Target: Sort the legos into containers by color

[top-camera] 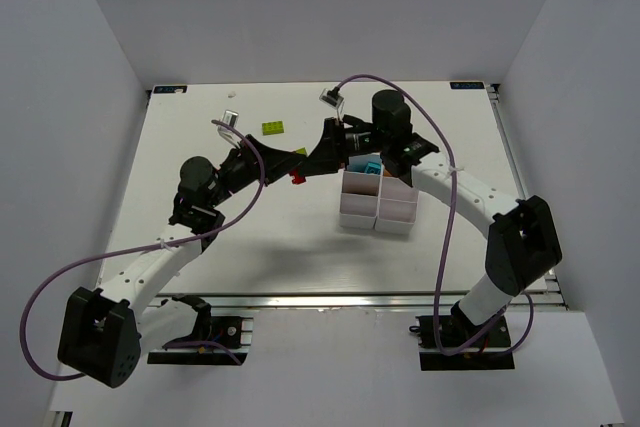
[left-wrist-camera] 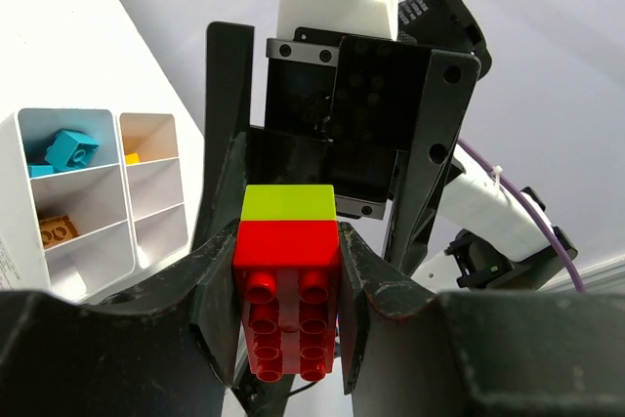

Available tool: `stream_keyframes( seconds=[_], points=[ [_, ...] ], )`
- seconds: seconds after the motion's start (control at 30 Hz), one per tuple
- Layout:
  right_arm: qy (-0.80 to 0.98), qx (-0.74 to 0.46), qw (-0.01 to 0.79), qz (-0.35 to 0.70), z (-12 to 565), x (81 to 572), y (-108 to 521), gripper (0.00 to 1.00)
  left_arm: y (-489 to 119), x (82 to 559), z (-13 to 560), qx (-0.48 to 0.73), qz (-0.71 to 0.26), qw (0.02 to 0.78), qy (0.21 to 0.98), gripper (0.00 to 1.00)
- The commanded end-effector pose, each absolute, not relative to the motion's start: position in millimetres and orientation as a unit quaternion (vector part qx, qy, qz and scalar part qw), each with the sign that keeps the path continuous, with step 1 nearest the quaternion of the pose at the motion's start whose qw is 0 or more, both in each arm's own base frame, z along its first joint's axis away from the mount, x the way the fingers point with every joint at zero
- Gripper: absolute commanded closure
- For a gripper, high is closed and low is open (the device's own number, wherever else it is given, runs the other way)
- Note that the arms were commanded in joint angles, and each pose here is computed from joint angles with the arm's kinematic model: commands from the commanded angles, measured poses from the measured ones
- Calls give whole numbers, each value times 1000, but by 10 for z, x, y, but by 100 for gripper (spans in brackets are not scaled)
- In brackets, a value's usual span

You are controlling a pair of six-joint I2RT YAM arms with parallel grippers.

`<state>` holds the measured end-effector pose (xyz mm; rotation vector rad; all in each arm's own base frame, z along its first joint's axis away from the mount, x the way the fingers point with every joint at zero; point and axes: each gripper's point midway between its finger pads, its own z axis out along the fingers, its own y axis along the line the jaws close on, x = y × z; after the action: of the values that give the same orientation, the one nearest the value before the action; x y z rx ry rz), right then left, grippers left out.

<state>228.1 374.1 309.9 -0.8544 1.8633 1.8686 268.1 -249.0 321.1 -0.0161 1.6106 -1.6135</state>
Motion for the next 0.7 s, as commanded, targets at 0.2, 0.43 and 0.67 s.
stream_keyframes(
  seconds=[0.2, 0.43, 0.67],
  points=[
    [640, -314, 190, 675, 3275, 2220, 3813, 27, -2488, 2683, 3258, -4, -645, 430, 631, 91],
    [637, -316, 181, 679, 3264, 2164, 3841, 36, -2497, 2695, 3287, -2, -647, 432, 628, 91],
    [636, -316, 173, 683, 3251, 2126, 3849, 47, -2497, 2704, 3294, -2, -648, 433, 627, 91]
  ],
)
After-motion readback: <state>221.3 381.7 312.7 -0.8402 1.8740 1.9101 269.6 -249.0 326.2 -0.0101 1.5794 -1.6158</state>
